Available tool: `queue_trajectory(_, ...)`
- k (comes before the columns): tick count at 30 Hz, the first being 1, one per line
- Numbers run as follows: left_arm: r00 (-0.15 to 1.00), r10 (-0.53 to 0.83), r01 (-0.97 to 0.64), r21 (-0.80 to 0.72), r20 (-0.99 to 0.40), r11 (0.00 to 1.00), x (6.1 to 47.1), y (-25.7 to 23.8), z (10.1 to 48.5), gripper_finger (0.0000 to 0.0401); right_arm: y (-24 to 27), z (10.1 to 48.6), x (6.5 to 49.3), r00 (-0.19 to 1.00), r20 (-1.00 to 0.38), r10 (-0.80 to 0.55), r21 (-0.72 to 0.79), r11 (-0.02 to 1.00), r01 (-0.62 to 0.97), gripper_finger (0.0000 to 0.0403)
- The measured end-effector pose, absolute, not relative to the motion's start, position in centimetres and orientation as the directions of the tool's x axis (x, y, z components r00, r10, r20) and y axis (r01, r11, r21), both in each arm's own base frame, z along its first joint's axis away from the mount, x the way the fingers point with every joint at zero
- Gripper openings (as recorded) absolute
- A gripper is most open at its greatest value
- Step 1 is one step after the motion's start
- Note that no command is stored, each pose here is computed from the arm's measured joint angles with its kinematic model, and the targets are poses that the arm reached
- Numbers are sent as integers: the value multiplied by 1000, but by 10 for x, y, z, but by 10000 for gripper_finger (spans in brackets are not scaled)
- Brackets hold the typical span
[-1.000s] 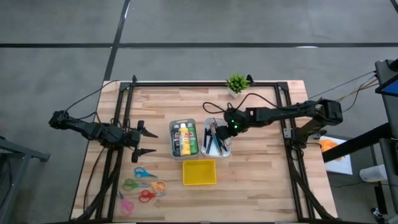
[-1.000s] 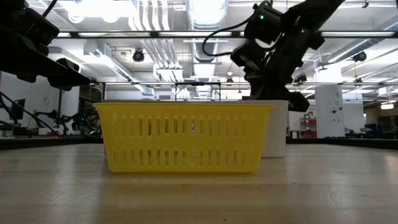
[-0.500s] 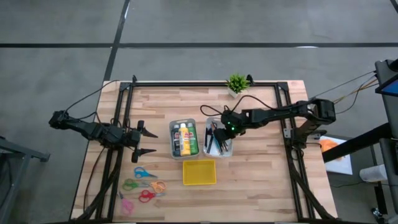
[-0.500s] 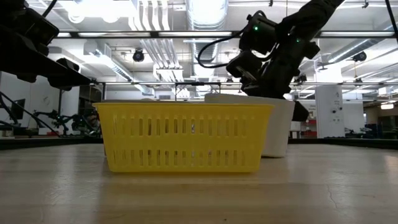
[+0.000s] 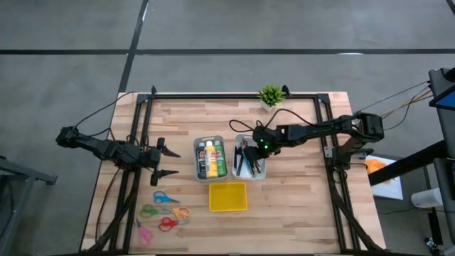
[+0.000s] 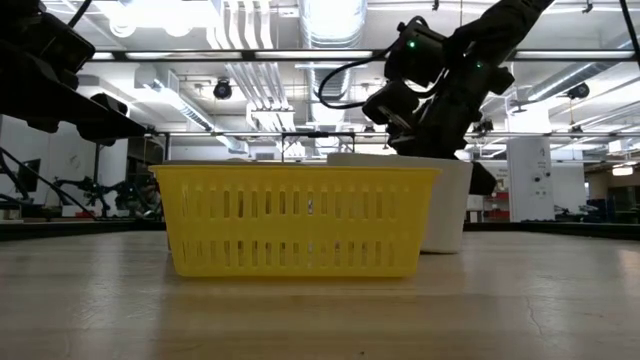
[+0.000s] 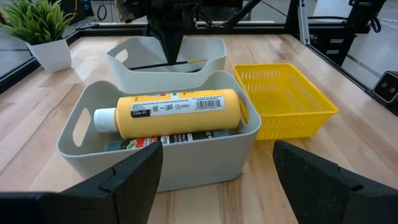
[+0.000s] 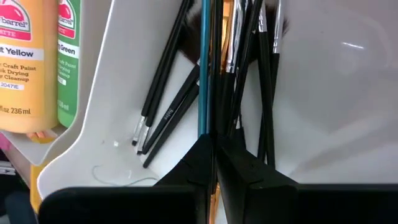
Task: Pick & Place Paint Supplies
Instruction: Put the gold paint brush into the white bin, then put the blue scissors into the yellow bin
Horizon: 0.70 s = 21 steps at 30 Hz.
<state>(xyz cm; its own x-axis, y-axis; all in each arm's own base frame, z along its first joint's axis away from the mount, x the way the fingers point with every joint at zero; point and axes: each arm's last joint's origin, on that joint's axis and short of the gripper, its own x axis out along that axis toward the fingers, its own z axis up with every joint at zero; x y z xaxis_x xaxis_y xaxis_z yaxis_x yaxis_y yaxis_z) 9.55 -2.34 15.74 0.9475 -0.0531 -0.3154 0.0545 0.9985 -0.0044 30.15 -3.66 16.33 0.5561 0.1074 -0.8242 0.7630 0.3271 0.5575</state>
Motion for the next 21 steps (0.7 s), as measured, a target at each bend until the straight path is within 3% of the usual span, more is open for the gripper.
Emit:
queue_trajectory(7,948,-53,55,-4,-315,998,95,-23,158,306,-37,166,302,575,-812,101,572,329,751,18)
queue_trajectory(14,948,-53,54,-4,-315,999,95,-23,158,306,-37,167,304,591,-800,99,586,339,736,69)
queue_trajectory(21,948,-53,55,-4,-315,998,95,-23,157,306,-37,168,304,596,-797,99,589,345,730,77)
